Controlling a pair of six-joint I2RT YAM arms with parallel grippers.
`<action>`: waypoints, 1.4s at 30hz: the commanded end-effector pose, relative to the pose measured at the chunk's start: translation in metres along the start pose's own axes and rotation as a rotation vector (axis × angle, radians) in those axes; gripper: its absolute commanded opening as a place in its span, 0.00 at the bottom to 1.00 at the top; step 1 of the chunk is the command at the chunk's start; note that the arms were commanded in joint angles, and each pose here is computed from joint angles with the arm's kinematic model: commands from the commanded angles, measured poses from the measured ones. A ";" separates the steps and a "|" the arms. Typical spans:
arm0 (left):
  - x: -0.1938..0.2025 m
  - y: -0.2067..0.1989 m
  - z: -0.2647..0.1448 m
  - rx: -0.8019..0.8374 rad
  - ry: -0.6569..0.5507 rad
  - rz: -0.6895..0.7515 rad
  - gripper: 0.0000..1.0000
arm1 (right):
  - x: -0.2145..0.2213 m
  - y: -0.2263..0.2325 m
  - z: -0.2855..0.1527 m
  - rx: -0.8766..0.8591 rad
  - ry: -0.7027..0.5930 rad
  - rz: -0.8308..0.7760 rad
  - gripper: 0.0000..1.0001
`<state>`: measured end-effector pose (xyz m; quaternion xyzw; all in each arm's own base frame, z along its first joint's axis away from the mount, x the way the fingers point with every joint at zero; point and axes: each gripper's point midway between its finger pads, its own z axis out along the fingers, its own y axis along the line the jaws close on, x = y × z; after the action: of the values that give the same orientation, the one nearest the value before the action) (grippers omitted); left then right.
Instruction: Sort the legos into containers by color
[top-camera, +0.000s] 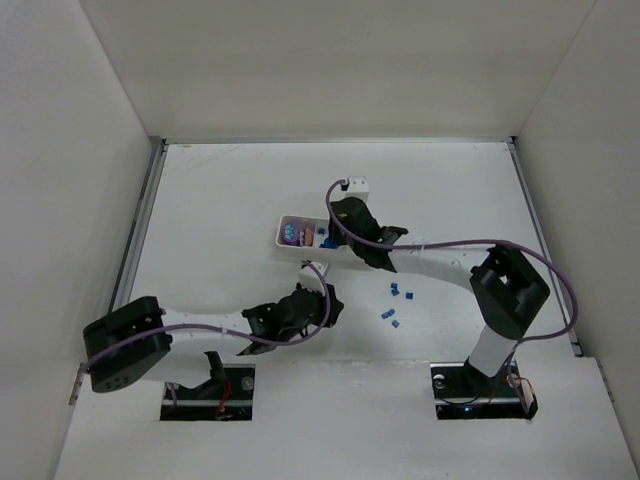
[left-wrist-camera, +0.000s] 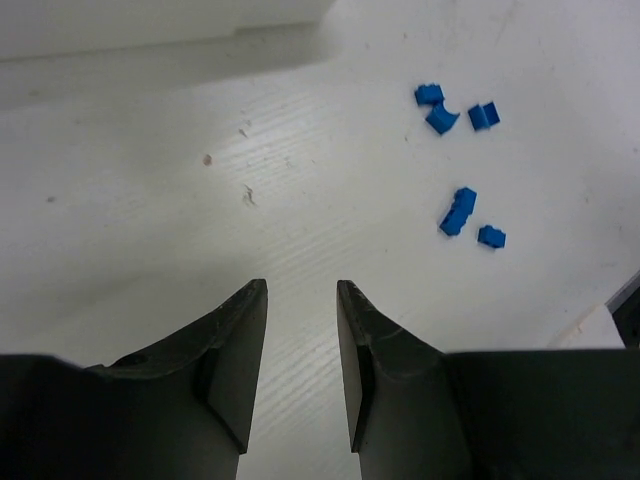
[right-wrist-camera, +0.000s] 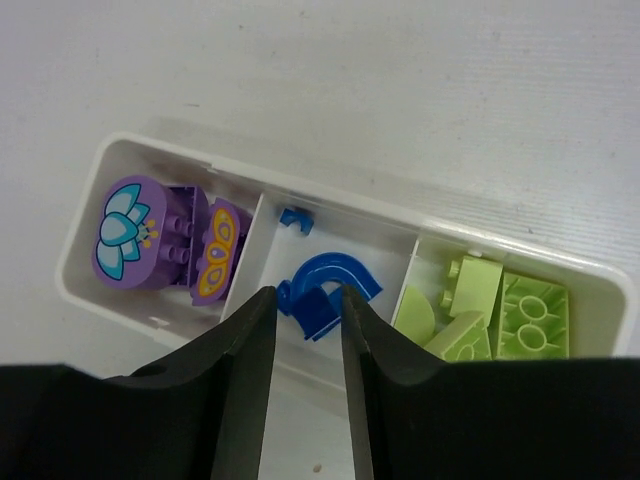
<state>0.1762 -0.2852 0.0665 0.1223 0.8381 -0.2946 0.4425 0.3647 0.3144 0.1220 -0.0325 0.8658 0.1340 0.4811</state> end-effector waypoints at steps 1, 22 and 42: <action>-0.023 -0.036 0.009 0.068 -0.074 -0.009 0.31 | -0.036 0.014 -0.002 -0.048 -0.084 0.039 0.42; 0.026 -0.118 0.044 0.190 0.054 0.212 0.31 | -0.015 -0.070 -0.065 -0.027 -0.191 0.153 0.28; 0.042 -0.097 0.086 0.135 0.162 0.325 0.28 | -0.005 -0.095 -0.083 -0.064 -0.225 0.229 0.52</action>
<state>0.1616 -0.4050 0.0254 0.2916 0.8297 -0.2592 0.3993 0.3102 0.1961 0.1254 0.0546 0.8251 0.1872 0.5304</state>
